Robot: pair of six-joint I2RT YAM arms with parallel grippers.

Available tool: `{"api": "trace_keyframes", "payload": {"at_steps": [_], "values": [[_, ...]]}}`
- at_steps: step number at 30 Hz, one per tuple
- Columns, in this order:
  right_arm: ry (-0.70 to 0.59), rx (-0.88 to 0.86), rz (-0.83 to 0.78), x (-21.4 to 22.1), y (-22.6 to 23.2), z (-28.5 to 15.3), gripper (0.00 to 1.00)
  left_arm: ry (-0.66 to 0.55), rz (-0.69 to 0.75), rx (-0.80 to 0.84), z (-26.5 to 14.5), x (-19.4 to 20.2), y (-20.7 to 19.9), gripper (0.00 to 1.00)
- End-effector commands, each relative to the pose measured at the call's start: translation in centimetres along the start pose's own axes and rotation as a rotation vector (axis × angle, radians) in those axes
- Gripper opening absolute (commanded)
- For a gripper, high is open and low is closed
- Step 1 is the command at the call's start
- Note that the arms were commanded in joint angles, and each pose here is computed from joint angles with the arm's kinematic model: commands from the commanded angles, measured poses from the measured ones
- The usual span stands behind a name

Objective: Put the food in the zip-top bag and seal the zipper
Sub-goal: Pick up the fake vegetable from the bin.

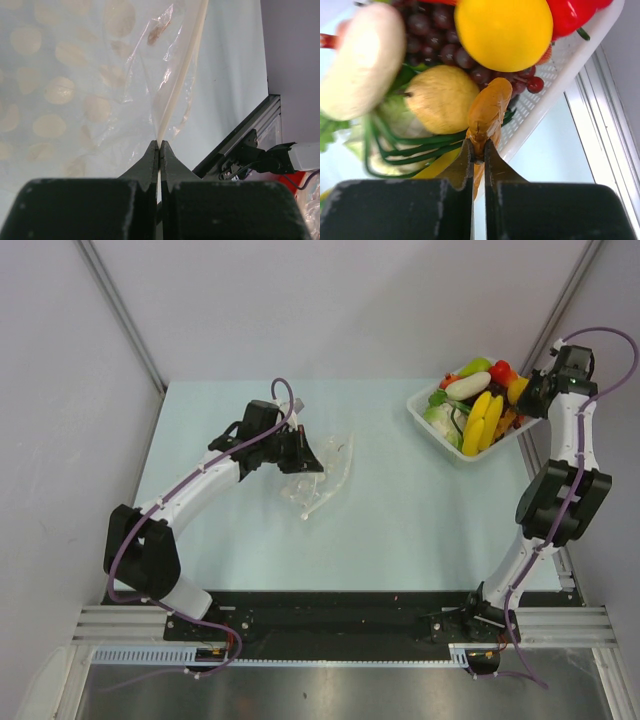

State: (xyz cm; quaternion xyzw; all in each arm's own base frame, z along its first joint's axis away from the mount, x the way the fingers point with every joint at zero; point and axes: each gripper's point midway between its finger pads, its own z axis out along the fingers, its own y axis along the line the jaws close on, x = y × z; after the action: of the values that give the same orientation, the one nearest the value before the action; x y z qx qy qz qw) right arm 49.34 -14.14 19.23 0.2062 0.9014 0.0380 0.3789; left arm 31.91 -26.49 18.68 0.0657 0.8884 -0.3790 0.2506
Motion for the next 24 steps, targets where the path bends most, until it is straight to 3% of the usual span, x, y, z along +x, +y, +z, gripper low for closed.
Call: {"api": "trace_keyframes", "payload": {"at_steps": [1,8,15,19,24], "values": [[-0.186,-0.085,-0.044,-4.8,2.4,-5.6,0.0,-0.02,0.011,0.027,-0.6,-0.4,-0.7,0.0],[-0.3,-0.167,-0.092,-7.3,4.7,-10.0,0.0,-0.028,0.004,0.037,-0.7,-0.7,-0.8,0.0],[-0.569,-0.283,-0.213,-11.8,8.4,-18.8,0.0,-0.01,-0.037,0.102,-1.1,-0.9,-1.3,0.0],[-0.697,-0.465,-0.266,-12.7,12.7,-24.5,0.0,-0.032,-0.057,0.202,-1.9,-1.7,-3.6,0.0],[-0.732,-0.675,-0.322,-10.9,17.4,-28.8,0.0,-0.01,-0.13,0.317,-2.5,-1.9,-6.2,0.0]]}}
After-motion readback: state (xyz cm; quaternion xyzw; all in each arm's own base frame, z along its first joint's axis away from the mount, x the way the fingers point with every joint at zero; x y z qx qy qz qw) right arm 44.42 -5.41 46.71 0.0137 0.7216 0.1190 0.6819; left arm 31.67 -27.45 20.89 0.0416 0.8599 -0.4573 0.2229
